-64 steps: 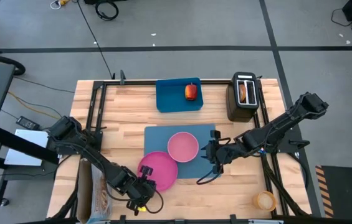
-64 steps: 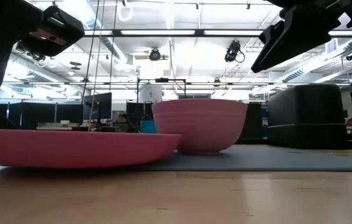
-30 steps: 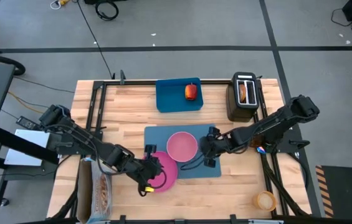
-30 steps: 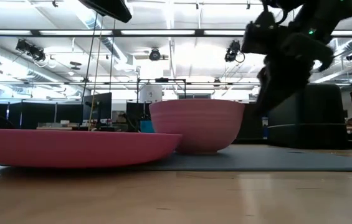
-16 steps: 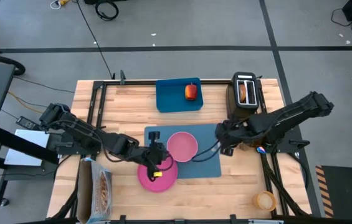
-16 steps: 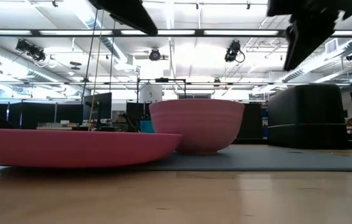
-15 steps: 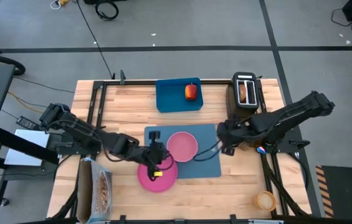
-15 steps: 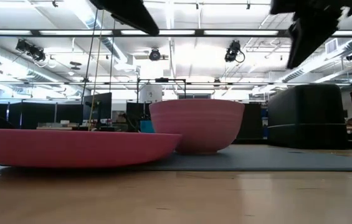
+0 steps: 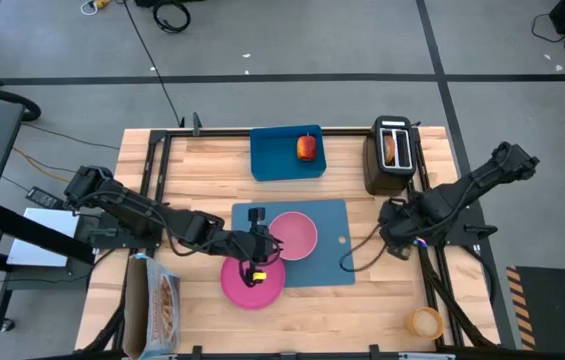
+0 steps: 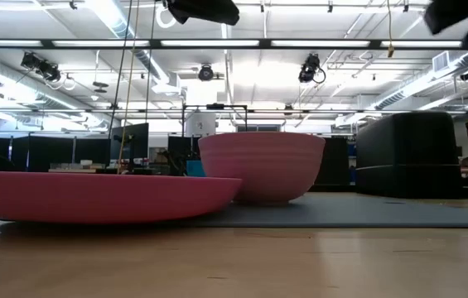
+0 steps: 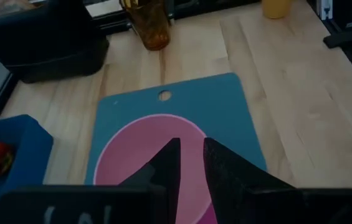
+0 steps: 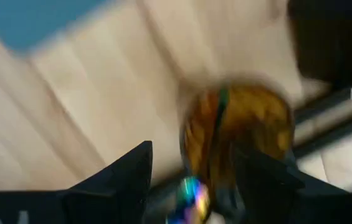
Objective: Arrange a breakfast setting
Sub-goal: Put the spoon to the right of the pink bowl on the blue table mat
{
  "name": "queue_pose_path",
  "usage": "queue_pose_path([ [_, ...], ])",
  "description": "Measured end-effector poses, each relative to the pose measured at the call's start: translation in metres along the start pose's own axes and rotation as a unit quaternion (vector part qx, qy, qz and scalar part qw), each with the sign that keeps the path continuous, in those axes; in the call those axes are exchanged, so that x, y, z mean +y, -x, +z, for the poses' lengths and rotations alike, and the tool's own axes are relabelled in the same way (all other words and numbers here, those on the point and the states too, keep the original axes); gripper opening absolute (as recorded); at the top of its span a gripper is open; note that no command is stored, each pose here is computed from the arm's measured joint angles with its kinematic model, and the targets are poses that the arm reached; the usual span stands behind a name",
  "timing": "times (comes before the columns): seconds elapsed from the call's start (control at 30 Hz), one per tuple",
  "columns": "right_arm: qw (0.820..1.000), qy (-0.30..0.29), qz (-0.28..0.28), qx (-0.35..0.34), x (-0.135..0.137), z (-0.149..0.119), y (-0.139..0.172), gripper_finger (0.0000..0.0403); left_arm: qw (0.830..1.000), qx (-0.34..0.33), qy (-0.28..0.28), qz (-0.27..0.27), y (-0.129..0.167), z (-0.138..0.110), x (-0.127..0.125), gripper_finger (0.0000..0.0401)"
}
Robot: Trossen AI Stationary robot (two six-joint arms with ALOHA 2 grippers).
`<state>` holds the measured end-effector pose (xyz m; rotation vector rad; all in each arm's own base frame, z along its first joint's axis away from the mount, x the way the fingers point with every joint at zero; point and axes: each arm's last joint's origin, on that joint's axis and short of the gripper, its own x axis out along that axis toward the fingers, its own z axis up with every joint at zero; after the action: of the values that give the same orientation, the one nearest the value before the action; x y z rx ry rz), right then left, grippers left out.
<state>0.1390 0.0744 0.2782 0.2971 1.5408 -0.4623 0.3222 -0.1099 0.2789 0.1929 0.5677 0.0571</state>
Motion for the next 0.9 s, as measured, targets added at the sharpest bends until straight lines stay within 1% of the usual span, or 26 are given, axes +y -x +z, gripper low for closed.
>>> queue_pose_path([
  [0.07,1.0,0.023,0.002,0.017,0.002,-0.006,0.0,0.0221,1.0,0.001,-0.003,-0.001,0.0,0.0,0.0,0.0078],
  [0.17,0.997,0.075,0.014,0.017,0.009,-0.015,0.001,0.0215,1.0,0.009,-0.009,-0.002,0.0,-0.002,0.0,0.0078],
  [0.23,0.993,0.112,0.008,0.02,0.013,-0.023,0.001,0.0212,1.0,0.015,-0.012,-0.003,0.0,-0.003,0.0,0.0078],
  [0.37,0.983,0.181,-0.034,0.005,0.021,-0.04,-0.001,0.021,1.0,0.023,-0.016,-0.004,0.0,-0.005,0.0,0.0078],
  [0.53,0.967,0.244,-0.073,-0.023,0.035,-0.057,-0.007,0.021,0.999,0.032,-0.02,-0.003,0.0,-0.007,0.0,0.0078],
  [0.63,0.962,0.257,-0.09,-0.023,0.043,-0.065,-0.012,0.021,0.999,0.033,-0.02,-0.003,0.0,-0.007,0.0,0.0078],
  [0.77,0.957,0.26,-0.117,-0.048,0.053,-0.076,-0.018,0.021,0.999,0.034,-0.021,-0.002,0.0,-0.007,0.0,0.0078],
  [0.9,0.954,0.257,-0.147,-0.05,0.056,-0.081,-0.03,0.0209,0.999,0.033,-0.029,-0.002,0.0,-0.007,0.001,0.0078],
])
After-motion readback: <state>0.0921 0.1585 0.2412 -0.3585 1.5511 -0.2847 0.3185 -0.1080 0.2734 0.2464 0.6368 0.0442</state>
